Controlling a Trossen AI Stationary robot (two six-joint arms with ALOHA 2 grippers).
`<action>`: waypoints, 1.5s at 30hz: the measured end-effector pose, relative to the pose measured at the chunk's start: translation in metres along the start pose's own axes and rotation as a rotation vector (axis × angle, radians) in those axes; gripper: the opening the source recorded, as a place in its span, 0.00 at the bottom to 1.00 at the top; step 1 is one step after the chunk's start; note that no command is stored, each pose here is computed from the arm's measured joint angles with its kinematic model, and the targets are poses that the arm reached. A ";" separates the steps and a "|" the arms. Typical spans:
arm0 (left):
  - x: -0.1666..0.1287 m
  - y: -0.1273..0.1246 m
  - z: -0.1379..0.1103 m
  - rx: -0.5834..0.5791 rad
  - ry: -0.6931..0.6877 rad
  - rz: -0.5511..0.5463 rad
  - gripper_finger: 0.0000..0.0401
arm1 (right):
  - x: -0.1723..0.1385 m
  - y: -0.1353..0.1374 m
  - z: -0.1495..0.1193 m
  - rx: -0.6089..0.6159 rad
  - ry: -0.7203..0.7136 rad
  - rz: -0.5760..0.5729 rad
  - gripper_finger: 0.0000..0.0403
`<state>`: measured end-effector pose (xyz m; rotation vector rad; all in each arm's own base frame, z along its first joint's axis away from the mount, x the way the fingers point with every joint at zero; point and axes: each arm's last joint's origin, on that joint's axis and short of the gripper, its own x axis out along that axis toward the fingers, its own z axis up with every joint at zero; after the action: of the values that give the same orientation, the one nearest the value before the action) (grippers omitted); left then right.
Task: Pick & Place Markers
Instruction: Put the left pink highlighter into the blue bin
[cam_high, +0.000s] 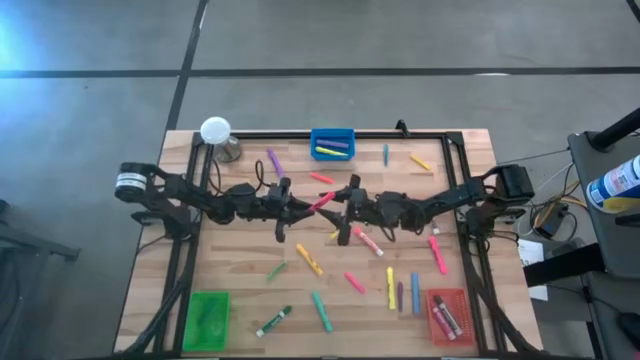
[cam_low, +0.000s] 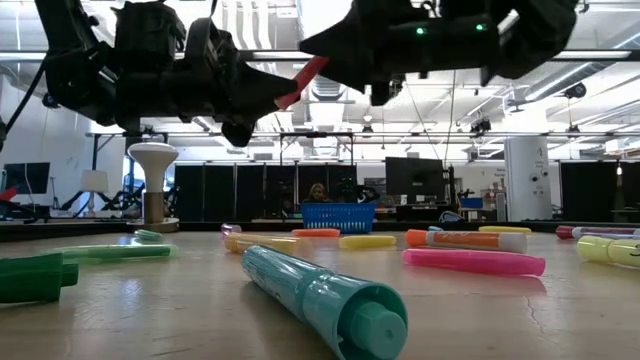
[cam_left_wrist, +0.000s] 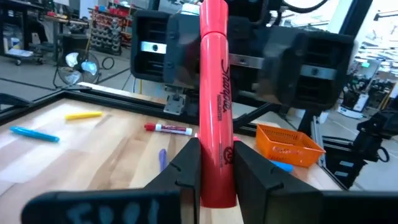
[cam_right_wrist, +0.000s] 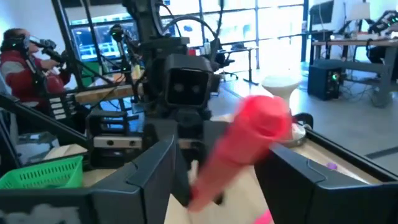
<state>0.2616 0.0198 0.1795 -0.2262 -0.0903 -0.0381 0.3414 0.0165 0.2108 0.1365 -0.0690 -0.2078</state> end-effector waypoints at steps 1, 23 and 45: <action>0.000 0.000 0.000 0.003 0.001 -0.002 0.15 | 0.003 0.001 0.000 -0.005 -0.002 0.002 0.48; -0.007 0.006 -0.008 0.051 0.095 0.148 0.31 | 0.000 -0.010 0.030 -0.199 0.168 -0.145 0.15; -0.036 0.008 -0.022 0.095 0.180 0.168 0.32 | 0.099 -0.221 0.057 -0.409 1.067 -0.397 0.15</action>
<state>0.2277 0.0236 0.1529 -0.1338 0.1065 0.1123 0.3892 -0.2255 0.2416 -0.1624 1.0660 -0.5159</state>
